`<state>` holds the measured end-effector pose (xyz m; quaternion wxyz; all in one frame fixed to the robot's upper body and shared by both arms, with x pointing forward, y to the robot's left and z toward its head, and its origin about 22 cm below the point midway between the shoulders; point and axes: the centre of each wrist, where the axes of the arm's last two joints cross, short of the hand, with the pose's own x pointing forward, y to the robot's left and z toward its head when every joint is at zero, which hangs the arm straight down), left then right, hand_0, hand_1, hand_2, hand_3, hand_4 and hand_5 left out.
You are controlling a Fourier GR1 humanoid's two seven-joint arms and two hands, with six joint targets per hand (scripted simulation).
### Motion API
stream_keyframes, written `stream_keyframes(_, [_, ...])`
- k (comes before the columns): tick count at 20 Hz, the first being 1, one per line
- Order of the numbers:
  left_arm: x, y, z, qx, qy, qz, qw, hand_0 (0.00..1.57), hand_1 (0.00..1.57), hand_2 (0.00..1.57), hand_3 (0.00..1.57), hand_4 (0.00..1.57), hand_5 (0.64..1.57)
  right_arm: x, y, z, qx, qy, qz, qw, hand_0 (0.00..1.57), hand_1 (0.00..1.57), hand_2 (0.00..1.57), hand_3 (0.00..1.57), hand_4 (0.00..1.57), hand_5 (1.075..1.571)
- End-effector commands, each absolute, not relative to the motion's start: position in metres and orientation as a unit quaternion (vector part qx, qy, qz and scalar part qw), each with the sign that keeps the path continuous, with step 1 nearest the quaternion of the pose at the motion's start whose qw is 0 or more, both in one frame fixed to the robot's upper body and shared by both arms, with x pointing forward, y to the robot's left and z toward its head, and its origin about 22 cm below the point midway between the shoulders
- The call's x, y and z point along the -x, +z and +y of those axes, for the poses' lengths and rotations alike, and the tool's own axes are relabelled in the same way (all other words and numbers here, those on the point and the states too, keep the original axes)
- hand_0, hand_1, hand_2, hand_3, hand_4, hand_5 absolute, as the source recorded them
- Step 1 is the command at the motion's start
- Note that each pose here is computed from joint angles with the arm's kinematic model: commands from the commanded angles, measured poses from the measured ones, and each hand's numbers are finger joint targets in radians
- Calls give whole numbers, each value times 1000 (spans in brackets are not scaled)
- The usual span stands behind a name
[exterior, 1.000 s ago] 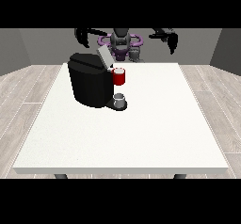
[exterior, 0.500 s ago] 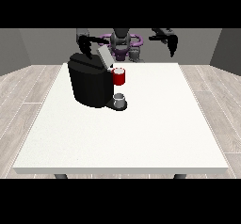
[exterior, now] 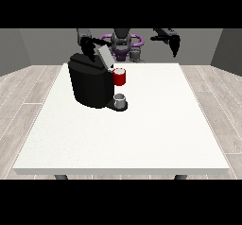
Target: Insert the coffee pod into the coffee machine and close the lid
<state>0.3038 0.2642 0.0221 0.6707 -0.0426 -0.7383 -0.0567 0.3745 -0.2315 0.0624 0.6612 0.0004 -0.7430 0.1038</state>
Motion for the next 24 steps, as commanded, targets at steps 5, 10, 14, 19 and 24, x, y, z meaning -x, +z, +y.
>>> stream_keyframes(5, [-303,28,254,42,-76,-756,649,0,0,0,0,0,1571,-394,76,-223,4,100,-763,639,0,0,0,0,0,1571])
stream_keyframes(10, [-296,18,270,39,-49,-743,666,0,0,0,0,0,1571,-384,56,-208,-2,132,-750,648,0,0,0,0,0,1571])
stream_keyframes(14, [-309,32,270,21,-55,-752,656,0,0,0,0,0,1571,-396,79,-196,-6,140,-760,634,0,0,0,0,0,1571])
stream_keyframes(19, [-303,23,259,21,-52,-744,666,0,0,0,0,141,1571,-395,76,-187,-13,155,-758,633,0,0,0,0,154,1571])
stream_keyframes(24, [-311,30,284,18,-48,-750,659,0,0,0,0,156,1571,-404,111,-177,-4,188,-772,607,0,0,0,0,215,1571])
